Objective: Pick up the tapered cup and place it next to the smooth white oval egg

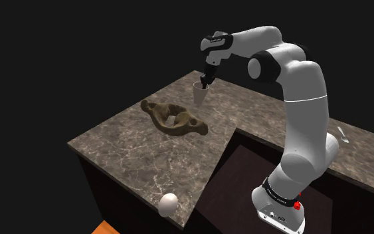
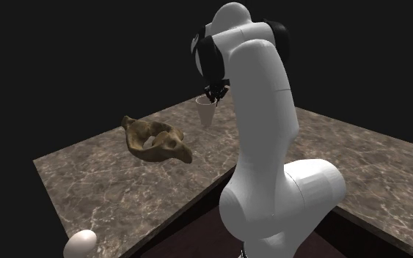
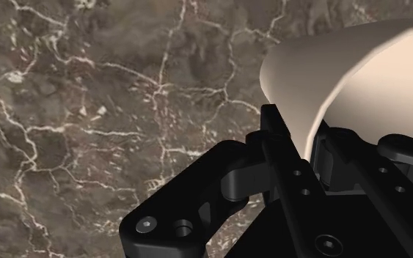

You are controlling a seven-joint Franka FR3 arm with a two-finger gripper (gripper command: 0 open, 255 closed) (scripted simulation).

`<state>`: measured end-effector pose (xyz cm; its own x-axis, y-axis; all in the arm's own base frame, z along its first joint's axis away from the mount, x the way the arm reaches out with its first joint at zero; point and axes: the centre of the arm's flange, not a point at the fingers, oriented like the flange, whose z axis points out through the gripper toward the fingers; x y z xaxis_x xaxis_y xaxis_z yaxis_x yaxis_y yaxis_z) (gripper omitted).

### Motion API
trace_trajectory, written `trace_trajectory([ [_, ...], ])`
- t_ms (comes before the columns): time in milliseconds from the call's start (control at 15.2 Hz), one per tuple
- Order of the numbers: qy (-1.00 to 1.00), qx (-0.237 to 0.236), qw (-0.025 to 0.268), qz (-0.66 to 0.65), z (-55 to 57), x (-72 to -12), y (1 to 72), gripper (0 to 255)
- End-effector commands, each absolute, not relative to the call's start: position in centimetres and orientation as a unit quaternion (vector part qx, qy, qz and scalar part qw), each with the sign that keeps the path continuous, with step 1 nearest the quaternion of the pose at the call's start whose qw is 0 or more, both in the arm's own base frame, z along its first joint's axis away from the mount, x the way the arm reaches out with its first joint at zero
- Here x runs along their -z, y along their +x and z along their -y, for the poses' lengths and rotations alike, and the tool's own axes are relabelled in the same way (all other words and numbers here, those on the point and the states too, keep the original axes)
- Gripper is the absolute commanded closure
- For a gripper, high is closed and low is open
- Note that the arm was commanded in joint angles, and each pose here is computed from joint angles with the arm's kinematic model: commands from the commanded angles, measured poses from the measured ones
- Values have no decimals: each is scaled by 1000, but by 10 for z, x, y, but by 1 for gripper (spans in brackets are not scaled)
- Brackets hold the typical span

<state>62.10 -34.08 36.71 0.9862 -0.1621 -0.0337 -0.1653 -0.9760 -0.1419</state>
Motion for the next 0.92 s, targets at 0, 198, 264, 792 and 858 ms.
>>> trace_trajectory([
  [0,-994,-11,72,-83,341,-375,621,255],
  [198,-994,-11,72,-83,341,-391,621,255],
  [264,-994,-11,72,-83,341,-396,621,255],
  [792,-994,-11,72,-83,341,-438,621,255],
  [858,-994,-11,72,-83,341,-443,621,255],
])
